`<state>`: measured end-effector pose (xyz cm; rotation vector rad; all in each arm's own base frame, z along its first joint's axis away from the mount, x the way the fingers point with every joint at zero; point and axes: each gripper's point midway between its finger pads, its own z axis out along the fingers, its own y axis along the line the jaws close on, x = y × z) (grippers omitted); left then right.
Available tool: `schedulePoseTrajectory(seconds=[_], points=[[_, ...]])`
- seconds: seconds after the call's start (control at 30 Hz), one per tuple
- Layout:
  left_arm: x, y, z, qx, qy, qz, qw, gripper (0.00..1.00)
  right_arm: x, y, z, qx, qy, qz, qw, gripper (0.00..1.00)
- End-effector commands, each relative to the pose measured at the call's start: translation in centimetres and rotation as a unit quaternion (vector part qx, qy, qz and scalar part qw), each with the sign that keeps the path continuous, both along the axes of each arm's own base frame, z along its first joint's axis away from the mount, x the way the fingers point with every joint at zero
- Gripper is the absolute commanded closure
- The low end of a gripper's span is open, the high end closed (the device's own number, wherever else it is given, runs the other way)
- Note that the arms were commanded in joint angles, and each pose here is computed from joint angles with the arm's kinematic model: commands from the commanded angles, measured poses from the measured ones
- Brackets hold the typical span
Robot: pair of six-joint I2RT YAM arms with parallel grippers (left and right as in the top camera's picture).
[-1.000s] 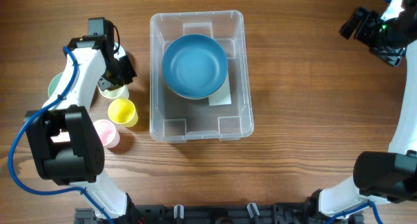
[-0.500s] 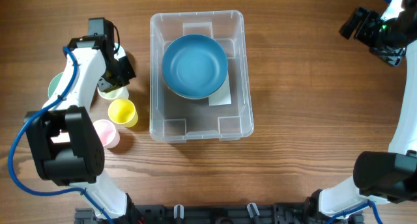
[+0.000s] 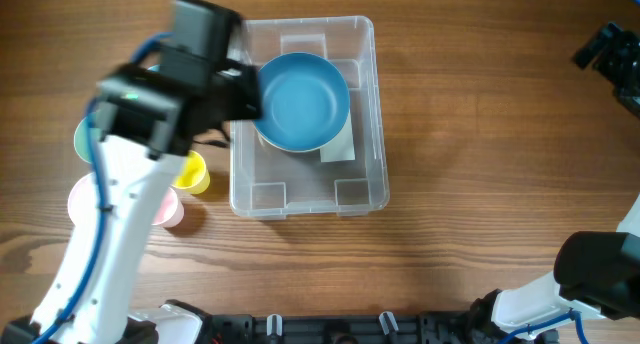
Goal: Pack container
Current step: 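Carry the cream cup into the bin's front right corner and release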
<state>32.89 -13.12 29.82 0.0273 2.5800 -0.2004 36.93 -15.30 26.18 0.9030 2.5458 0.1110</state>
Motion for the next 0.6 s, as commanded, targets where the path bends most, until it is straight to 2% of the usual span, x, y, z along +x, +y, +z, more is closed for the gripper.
schedulePoseTrajectory(seconds=[0.0, 0.13, 0.23, 0.3, 0.4, 0.57], points=[[-2.1, -7.1, -2.5, 0.009, 0.035, -0.106, 0.994, 0.96, -0.1, -0.3, -0.5, -0.003, 0.01, -0.004, 1.0, 0.01], [-3.5, -11.8, -7.1, 0.041, 0.092, -0.164, 0.981, 0.96, -0.2, -0.3, -0.5, -0.002, 0.012, -0.004, 1.0, 0.0], [-4.8, -15.1, -11.2, 0.04, 0.154, -0.201, 0.967, 0.96, -0.2, -0.3, -0.6, -0.002, 0.012, -0.004, 1.0, 0.0], [-5.0, -15.8, -13.6, 0.058, 0.182, -0.206, 0.96, 0.96, -0.2, -0.3, -0.6, -0.002, 0.012, -0.004, 1.0, 0.0], [-6.1, -17.3, -16.4, 0.047, 0.231, -0.221, 0.946, 0.96, -0.2, -0.3, -0.6, -0.002, 0.012, -0.004, 1.0, 0.01], [-6.6, -18.0, -19.4, 0.064, 0.264, -0.225, 0.936, 0.96, -0.2, -0.3, -0.5, -0.002, 0.012, -0.004, 1.0, 0.01]])
